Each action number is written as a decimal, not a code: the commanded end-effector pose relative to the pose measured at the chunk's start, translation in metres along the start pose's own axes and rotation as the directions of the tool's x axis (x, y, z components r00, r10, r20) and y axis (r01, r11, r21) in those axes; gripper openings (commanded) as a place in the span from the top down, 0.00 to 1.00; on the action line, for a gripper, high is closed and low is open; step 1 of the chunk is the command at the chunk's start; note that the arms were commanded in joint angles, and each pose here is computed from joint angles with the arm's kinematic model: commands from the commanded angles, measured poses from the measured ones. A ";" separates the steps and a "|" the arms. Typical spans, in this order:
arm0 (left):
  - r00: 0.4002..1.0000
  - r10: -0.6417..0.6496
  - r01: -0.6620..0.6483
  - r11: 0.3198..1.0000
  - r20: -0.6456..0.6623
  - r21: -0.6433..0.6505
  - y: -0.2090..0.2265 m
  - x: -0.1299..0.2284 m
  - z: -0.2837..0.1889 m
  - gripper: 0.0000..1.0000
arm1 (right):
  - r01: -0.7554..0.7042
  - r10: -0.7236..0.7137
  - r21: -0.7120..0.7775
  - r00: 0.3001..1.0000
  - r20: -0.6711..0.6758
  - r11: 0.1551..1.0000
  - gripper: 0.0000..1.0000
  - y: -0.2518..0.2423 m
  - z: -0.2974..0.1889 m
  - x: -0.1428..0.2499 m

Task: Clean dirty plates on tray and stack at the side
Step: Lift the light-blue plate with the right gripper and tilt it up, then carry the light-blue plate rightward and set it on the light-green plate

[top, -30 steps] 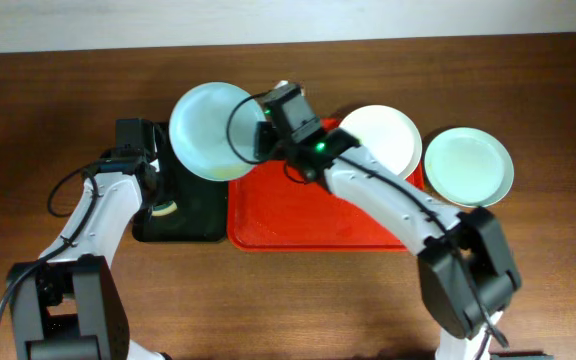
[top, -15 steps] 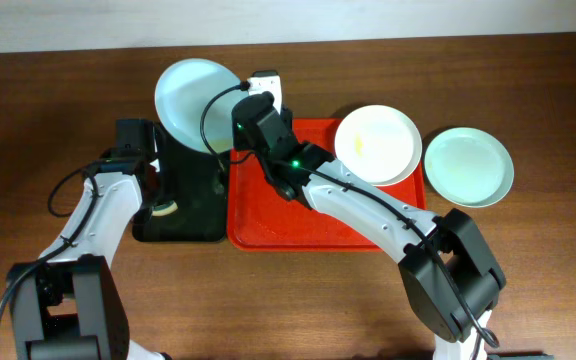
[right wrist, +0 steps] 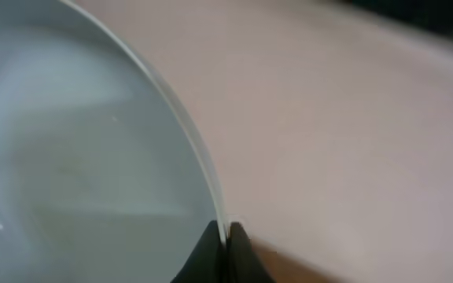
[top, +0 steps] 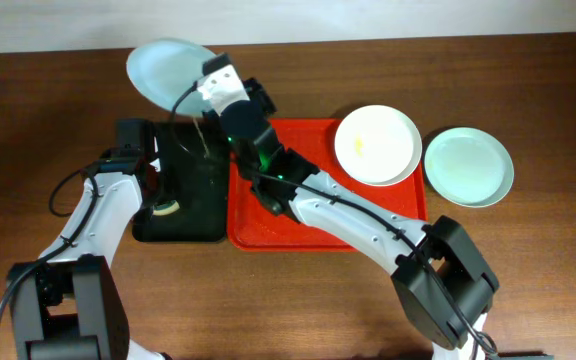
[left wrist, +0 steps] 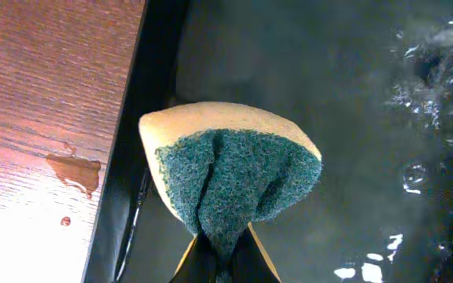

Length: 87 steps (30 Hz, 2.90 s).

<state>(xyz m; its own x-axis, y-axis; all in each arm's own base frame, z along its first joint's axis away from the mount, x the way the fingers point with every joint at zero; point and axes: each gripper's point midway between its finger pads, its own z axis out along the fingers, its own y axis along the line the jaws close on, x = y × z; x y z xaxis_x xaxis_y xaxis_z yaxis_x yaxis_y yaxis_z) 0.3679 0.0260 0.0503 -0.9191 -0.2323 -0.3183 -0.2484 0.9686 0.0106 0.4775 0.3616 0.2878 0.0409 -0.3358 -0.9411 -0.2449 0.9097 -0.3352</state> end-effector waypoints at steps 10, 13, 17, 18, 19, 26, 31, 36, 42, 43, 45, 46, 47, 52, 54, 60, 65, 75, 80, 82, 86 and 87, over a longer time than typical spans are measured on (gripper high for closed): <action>1.000 -0.010 0.010 1.000 -0.016 0.008 -0.001 0.004 0.004 0.99 | 0.250 -0.315 0.249 0.908 0.275 0.936 0.96 -0.014 -0.038 -0.101; 1.000 -0.009 0.010 1.000 -0.017 0.008 -0.001 0.004 0.004 0.99 | 0.255 -0.336 0.277 0.893 0.300 0.926 0.96 -0.015 -0.044 -0.111; 1.000 -0.010 0.010 1.000 -0.017 0.008 -0.001 0.004 0.004 0.99 | 0.255 -0.336 0.277 0.892 0.302 0.926 0.96 -0.014 -0.045 -0.112; 1.000 -0.010 0.010 1.000 -0.017 0.008 -0.001 0.004 0.004 0.98 | 0.255 -0.335 0.277 0.892 0.302 0.927 0.96 -0.014 -0.045 -0.112; 1.000 -0.010 0.010 1.000 -0.016 0.009 -0.001 0.004 0.004 0.99 | 0.255 -0.335 0.277 0.892 0.302 0.927 0.96 -0.014 -0.045 -0.112; 1.000 -0.010 0.010 1.000 -0.016 0.009 -0.001 0.004 0.004 0.99 | 0.252 -0.334 0.288 0.900 0.281 0.924 0.96 -0.017 -0.044 -0.108; 1.000 -0.009 0.010 0.999 -0.014 0.036 -0.006 0.003 0.004 1.00 | 0.108 -0.162 0.288 0.972 0.171 0.952 0.96 -0.032 -0.032 -0.074; 1.000 0.028 -0.026 0.994 -0.013 0.102 -0.018 0.003 0.003 1.00 | -0.082 0.081 0.206 0.997 0.012 0.975 0.96 -0.034 -0.005 -0.010; 1.000 0.027 -0.026 0.994 -0.010 0.102 -0.018 0.002 0.003 1.00 | -0.338 0.331 -0.027 0.933 -0.139 0.941 0.96 -0.012 0.005 0.026; 0.999 0.031 -0.030 0.994 -0.009 0.102 -0.018 0.002 0.003 1.00 | -0.381 0.371 -0.044 0.916 -0.154 0.924 0.96 -0.015 0.006 0.026; 0.997 0.079 -0.078 0.991 0.000 0.106 -0.021 0.002 0.003 1.00 | -0.447 0.433 -0.050 0.884 -0.175 0.893 0.96 -0.030 0.006 0.025; 0.995 0.102 -0.102 0.988 0.006 0.111 -0.024 0.001 0.003 1.00 | -0.469 0.453 -0.045 0.871 -0.191 0.882 0.96 -0.040 0.005 0.025; 0.993 0.121 -0.122 0.985 0.011 0.122 -0.028 0.001 0.002 1.00 | -0.486 0.469 -0.038 0.858 -0.208 0.873 0.96 -0.049 0.003 0.026; 0.981 0.190 -0.193 0.969 0.034 0.155 -0.049 0.002 0.000 1.00 | -0.523 0.499 0.034 0.788 -0.360 0.851 0.96 -0.107 -0.022 0.047; 0.978 0.203 -0.207 0.965 0.041 0.160 -0.055 0.002 -0.001 1.00 | -0.502 0.499 0.112 0.759 -0.418 0.858 0.96 -0.142 -0.035 0.065; 0.975 0.219 -0.223 0.961 0.042 0.164 -0.061 0.004 -0.001 0.99 | -0.467 0.622 0.411 0.563 -0.544 0.783 0.96 -0.264 -0.092 0.142; 0.975 0.218 -0.222 0.961 0.042 0.165 -0.061 0.004 -0.001 0.99 | -0.498 0.768 0.596 0.288 -0.572 0.630 0.96 -0.336 -0.156 0.210; 0.975 0.218 -0.222 0.961 0.041 0.165 -0.061 0.005 -0.001 0.99 | -0.335 0.939 0.882 0.029 -0.342 0.331 0.96 -0.425 -0.279 0.295; 0.975 0.218 -0.222 0.961 0.042 0.165 -0.061 0.004 -0.001 0.99 | -0.324 0.951 0.899 0.002 -0.310 0.294 0.96 -0.416 -0.290 0.338; 0.975 0.218 -0.222 0.961 0.042 0.165 -0.061 0.004 -0.001 0.99 | -0.334 0.948 0.892 0.013 -0.317 0.303 0.96 -0.410 -0.286 0.348; 0.975 0.218 -0.222 0.961 0.042 0.165 -0.061 0.004 -0.001 0.99 | -0.345 0.954 0.894 0.013 -0.299 0.285 0.90 -0.405 -0.283 0.358; 0.975 0.218 -0.222 0.961 0.042 0.165 -0.061 0.004 -0.001 0.99 | -0.356 0.954 0.890 0.009 -0.301 0.284 0.74 -0.403 -0.281 0.358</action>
<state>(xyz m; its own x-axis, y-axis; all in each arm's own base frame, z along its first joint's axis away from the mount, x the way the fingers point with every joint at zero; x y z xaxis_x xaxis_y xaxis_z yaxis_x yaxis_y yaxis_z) 0.3806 -0.0312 0.0541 -0.9329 -0.0342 -0.3586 -0.0085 0.9973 -0.0732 0.3154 -0.2010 0.0959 -0.5365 0.7832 -0.3141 0.7824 0.6012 0.1626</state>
